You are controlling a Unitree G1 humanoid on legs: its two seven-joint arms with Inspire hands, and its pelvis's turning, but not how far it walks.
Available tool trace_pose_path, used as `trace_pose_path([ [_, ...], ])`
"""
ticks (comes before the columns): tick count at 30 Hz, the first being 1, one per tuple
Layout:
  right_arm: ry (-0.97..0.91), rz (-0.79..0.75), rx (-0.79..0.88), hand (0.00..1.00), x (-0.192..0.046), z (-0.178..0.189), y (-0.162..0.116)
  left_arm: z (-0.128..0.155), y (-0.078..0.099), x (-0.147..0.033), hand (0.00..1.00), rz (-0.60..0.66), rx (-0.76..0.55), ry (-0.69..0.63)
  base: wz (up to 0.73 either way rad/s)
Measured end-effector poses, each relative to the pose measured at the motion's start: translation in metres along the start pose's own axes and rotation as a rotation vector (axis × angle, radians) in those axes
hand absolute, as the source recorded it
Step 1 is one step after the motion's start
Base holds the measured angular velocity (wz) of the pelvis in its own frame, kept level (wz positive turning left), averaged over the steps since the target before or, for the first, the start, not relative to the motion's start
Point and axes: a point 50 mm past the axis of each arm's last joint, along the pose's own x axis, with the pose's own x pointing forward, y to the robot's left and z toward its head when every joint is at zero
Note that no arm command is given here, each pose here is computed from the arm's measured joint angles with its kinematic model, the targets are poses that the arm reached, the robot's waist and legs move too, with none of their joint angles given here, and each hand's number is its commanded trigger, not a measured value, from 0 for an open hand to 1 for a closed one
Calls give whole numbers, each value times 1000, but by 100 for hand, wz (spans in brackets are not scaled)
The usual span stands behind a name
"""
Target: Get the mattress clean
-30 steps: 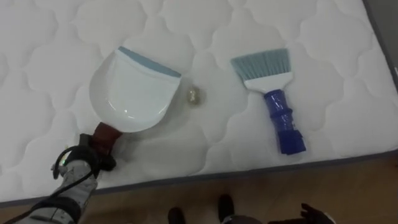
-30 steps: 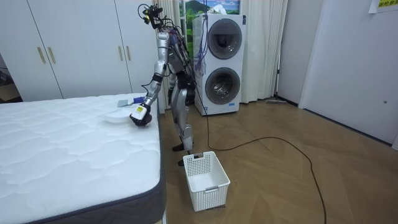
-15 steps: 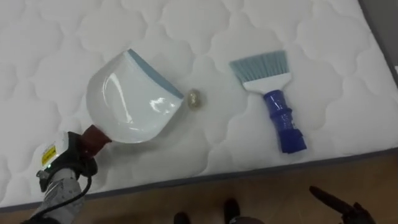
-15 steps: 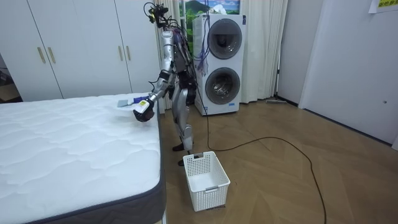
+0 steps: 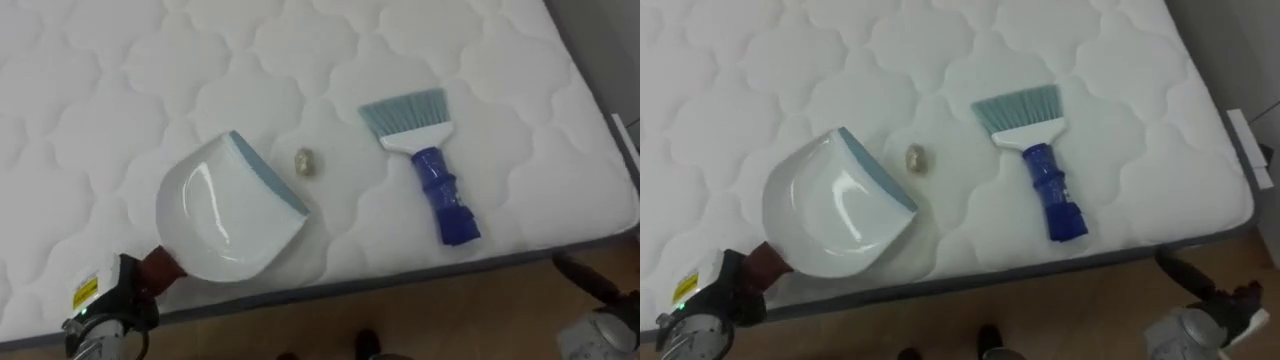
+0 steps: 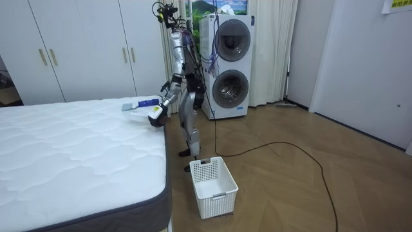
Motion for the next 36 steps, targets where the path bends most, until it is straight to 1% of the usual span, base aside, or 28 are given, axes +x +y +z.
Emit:
trace_pose_path([
  [3,-119,-11,-64,0,-3,12,8,0,-2,0,100,-21,8,-6,-4],
  [4,-145,-10,-68,0,-4,16,10,0,-2,-1,100,-24,10,-5,-13],
  [6,-279,7,-76,0,-11,35,21,-1,-4,-2,100,-41,28,-7,-12],
  [7,-308,16,-80,0,-13,38,23,-2,-5,-2,100,-47,30,-6,0],
  [9,-412,56,-109,0,-21,49,37,-4,-8,-4,100,-66,46,-4,5],
  [11,-477,102,-148,0,-26,53,47,-4,-12,-6,100,-91,64,-8,2],
  [15,-589,231,-245,0,-42,51,65,-3,-14,-5,100,-136,65,-11,0],
  [20,-596,363,-325,0,-52,39,75,0,-14,-4,100,-154,66,-20,1],
  [24,-566,463,-480,0,-48,22,77,11,-7,5,100,-158,28,-29,16],
  [27,-539,518,-552,0,-49,14,79,15,-3,9,100,-154,-15,-19,2],
  [30,-526,540,-574,0,-50,12,80,19,2,13,100,-149,-36,-15,0],
  [36,-505,564,-604,0,-48,8,79,19,3,14,100,-145,-40,-2,0],
])
